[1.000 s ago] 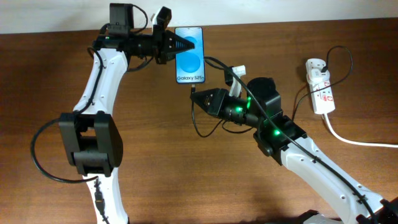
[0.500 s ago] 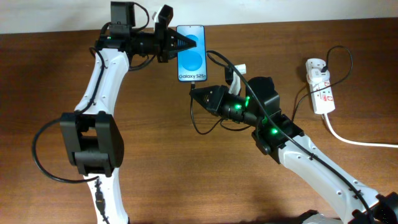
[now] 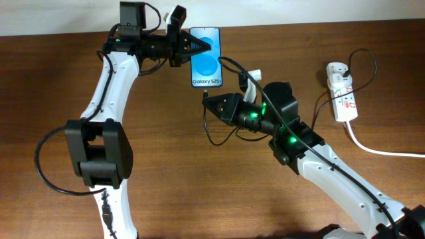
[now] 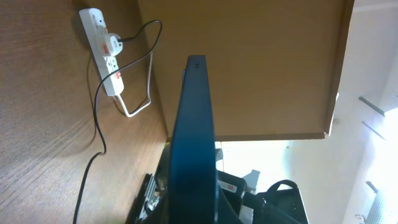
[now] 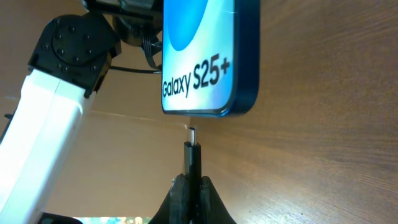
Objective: Plug charger to phone and switch on socket
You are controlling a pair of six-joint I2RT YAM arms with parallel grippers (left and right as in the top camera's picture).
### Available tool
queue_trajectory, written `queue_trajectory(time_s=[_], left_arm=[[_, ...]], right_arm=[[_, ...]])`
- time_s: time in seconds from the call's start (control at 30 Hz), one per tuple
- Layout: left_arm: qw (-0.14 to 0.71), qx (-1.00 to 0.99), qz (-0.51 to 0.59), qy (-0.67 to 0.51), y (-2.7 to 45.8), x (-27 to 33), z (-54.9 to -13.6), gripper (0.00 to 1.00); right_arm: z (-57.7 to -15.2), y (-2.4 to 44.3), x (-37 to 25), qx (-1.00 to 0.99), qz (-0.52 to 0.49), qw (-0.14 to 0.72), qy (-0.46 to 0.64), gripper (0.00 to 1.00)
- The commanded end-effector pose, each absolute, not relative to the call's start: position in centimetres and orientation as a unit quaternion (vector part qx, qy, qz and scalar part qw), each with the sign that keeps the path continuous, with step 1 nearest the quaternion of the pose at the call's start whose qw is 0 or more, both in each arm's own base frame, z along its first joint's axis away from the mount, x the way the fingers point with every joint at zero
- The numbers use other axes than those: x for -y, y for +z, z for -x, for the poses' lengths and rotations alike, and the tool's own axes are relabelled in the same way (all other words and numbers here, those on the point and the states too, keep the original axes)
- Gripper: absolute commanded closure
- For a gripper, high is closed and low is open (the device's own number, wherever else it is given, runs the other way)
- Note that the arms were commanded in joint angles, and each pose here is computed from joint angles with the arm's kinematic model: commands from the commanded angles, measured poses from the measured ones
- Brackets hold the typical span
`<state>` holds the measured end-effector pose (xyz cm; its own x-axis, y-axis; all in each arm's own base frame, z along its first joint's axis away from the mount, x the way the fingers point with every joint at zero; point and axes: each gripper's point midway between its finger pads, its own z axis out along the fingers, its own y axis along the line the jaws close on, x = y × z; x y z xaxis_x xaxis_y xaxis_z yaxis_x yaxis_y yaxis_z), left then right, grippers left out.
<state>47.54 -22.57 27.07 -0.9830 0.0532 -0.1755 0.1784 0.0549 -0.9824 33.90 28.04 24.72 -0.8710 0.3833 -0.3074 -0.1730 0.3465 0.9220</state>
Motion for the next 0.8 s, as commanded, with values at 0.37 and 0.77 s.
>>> queue_trajectory(time_s=[0.37, 0.77], left_arm=[[0.055, -0.713, -0.105, -0.691, 29.77, 22.66, -46.48, 1.0], [0.051, -0.709, -0.109, -0.695, 29.94, 22.65, -46.27, 1.0]], right_arm=[[-34.03, 25.15, -27.49, -0.779, -0.043, 0.246, 0.575, 0.96], [-34.36, 25.24, -27.34, -0.778, -0.047, 0.256, 0.572, 0.96]])
